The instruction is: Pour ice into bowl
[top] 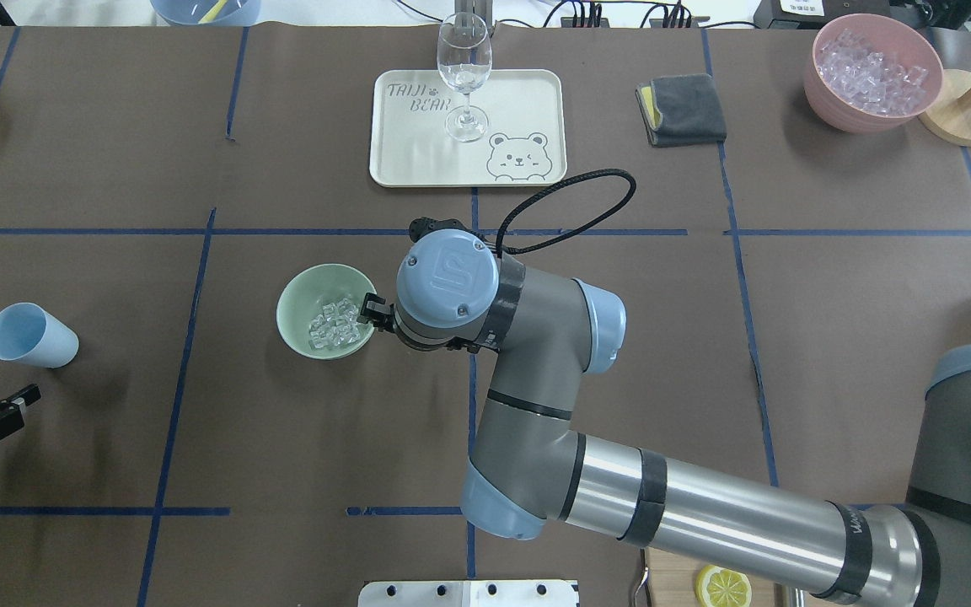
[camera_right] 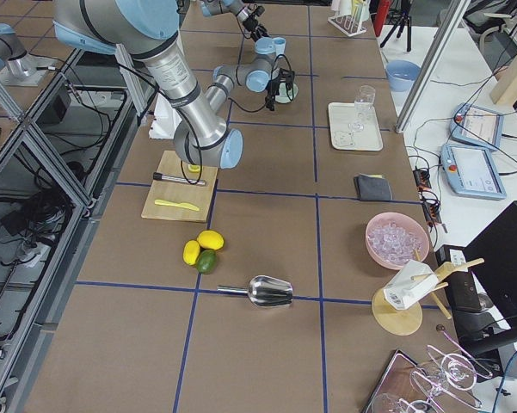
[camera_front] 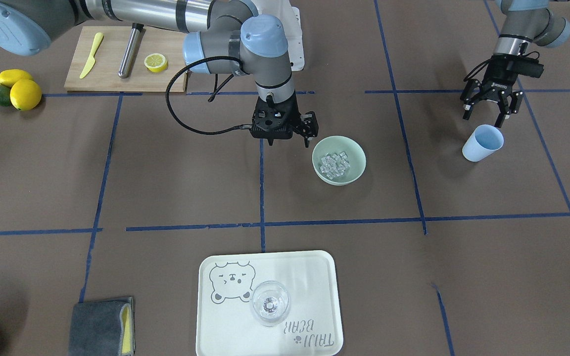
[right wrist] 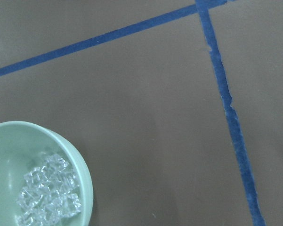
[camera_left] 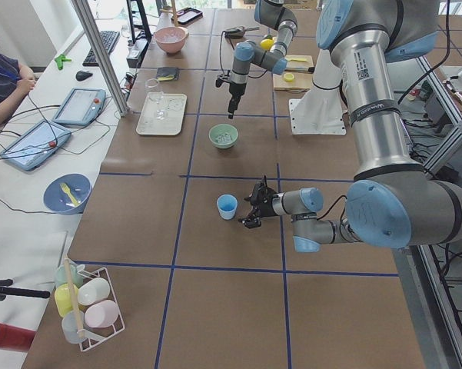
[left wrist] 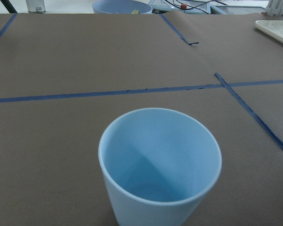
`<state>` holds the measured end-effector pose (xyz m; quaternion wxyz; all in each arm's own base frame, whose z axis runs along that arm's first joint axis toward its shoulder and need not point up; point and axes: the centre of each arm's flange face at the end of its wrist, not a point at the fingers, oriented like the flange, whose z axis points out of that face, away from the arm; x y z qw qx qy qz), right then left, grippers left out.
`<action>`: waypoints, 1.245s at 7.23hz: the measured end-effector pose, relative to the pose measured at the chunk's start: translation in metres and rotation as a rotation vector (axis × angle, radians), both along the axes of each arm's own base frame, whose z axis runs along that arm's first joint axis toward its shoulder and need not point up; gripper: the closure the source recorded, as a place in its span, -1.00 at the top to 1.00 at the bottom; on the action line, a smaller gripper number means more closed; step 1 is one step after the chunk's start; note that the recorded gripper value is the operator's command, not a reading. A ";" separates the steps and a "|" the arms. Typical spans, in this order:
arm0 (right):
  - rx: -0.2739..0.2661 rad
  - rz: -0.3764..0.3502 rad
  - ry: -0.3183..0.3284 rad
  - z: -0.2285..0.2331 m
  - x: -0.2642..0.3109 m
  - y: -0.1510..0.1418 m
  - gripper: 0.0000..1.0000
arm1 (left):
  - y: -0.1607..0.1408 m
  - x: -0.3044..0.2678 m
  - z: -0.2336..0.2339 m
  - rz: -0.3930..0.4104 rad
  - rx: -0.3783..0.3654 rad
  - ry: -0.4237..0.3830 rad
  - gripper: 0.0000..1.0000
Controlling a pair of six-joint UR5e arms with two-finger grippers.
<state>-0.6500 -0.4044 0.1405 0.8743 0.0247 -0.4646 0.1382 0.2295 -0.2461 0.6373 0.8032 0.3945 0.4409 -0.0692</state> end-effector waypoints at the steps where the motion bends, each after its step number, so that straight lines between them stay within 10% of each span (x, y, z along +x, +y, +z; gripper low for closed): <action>1: 0.001 0.006 0.008 -0.007 -0.010 -0.005 1.00 | 0.005 -0.009 -0.008 0.028 -0.013 0.011 0.99; 4: 0.003 0.012 0.013 -0.025 -0.042 -0.019 0.94 | 0.012 -0.026 -0.019 0.064 -0.029 0.014 0.99; 5: 0.003 0.012 0.018 -0.023 -0.048 -0.022 0.29 | 0.013 -0.028 -0.022 0.071 -0.032 0.016 0.99; 6: 0.001 0.012 0.025 -0.021 -0.052 -0.024 -0.98 | 0.015 -0.032 -0.028 0.087 -0.037 0.024 0.99; 9: 0.001 -0.004 0.039 -0.016 -0.060 -0.021 -1.00 | 0.023 -0.048 -0.047 0.131 -0.052 0.035 0.99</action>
